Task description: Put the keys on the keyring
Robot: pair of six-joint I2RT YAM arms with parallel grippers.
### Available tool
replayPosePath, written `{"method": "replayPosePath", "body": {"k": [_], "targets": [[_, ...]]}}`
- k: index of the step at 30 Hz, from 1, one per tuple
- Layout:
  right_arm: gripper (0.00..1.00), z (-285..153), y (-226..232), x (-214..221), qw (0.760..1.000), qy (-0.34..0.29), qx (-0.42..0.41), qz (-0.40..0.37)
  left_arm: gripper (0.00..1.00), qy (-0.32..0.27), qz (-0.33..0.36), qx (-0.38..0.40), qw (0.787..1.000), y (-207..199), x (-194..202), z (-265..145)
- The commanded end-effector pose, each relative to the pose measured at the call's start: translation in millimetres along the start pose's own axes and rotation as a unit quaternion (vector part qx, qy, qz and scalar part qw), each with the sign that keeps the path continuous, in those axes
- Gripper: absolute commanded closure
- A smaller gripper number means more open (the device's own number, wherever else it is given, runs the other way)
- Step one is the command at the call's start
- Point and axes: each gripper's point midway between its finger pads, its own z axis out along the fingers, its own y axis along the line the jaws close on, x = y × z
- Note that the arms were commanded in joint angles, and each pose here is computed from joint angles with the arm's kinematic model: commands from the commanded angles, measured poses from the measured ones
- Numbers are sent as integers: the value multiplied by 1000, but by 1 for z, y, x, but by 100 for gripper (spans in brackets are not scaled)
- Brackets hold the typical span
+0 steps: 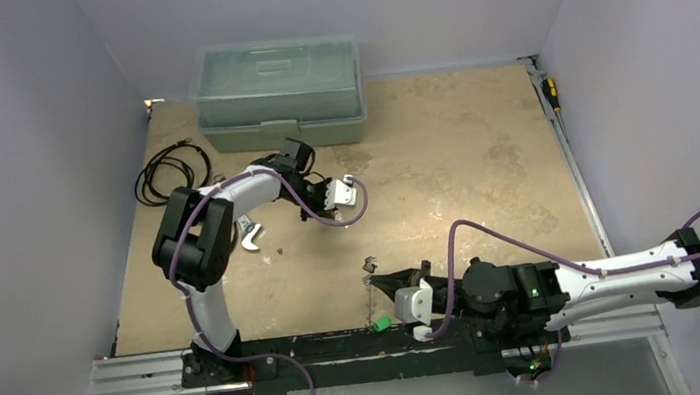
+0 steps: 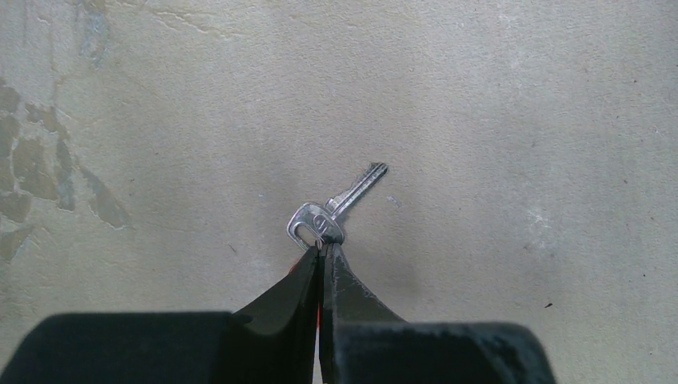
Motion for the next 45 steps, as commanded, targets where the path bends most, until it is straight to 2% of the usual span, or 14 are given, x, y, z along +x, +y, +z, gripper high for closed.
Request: {"method": "replayPosePath", "body": {"k": [1, 8, 17, 22, 32, 35, 41, 45], "targets": [[100, -3, -15, -19, 999, -27, 28, 14, 100, -11, 15, -6, 1000, 6, -12, -5], [100, -5, -14, -19, 999, -26, 31, 14, 100, -23, 39, -36, 998, 10, -32, -24], [100, -7, -14, -21, 999, -29, 32, 13, 100, -5, 45, -52, 998, 14, -25, -25], [100, -7, -14, -20, 999, -28, 32, 12, 100, -14, 46, -49, 998, 16, -33, -29], [100, -12, -22, -27, 998, -42, 48, 13, 100, -89, 67, -77, 991, 15, -88, -67], [100, -14, -23, -30, 998, -47, 50, 14, 100, -113, 78, -86, 987, 7, -108, -79], [100, -13, -25, -28, 997, -41, 60, 9, 100, -108, 94, -139, 980, -15, -137, -106], [100, -12, -28, -27, 997, -37, 70, 4, 100, -147, 95, -184, 967, -36, -160, -131]]}}
